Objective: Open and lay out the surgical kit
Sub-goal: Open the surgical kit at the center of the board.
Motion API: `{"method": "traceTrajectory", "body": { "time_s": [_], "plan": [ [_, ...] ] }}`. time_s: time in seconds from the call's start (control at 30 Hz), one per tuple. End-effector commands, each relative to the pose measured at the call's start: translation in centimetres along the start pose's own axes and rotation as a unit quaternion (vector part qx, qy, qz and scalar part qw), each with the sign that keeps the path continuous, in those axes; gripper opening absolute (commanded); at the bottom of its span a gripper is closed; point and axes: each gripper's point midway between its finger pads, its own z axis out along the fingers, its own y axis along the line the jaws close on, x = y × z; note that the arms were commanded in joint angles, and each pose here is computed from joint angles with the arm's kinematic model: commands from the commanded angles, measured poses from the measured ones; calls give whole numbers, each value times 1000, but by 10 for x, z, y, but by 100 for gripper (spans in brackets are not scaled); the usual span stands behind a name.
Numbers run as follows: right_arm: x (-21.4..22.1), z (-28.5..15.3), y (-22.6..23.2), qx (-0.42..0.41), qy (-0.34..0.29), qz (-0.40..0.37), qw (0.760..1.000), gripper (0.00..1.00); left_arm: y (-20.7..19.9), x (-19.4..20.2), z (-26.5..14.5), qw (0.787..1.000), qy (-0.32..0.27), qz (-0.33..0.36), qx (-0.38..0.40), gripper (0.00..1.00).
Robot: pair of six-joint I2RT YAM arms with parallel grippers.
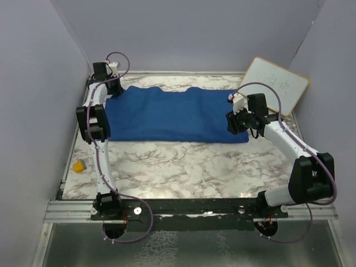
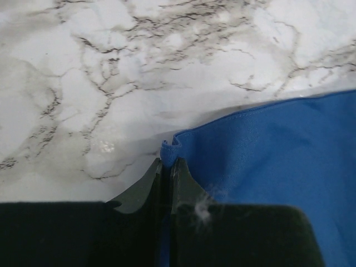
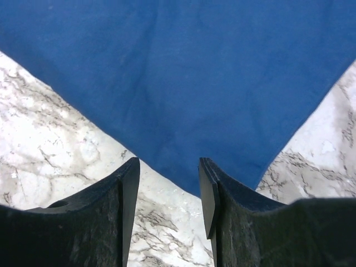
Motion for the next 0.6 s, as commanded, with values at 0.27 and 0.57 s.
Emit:
{"method": "traceTrajectory", "body": {
  "time_s": [0.27,0.57],
  "plan": [
    [-74,1,-64,128,-71,37,988,47,-75,-81,-104,988,-95,89,85,0],
    [-106,44,-106,169,-77,86,979,50,-106,-78,-148,980,-108,121,119,0]
  ]
}}
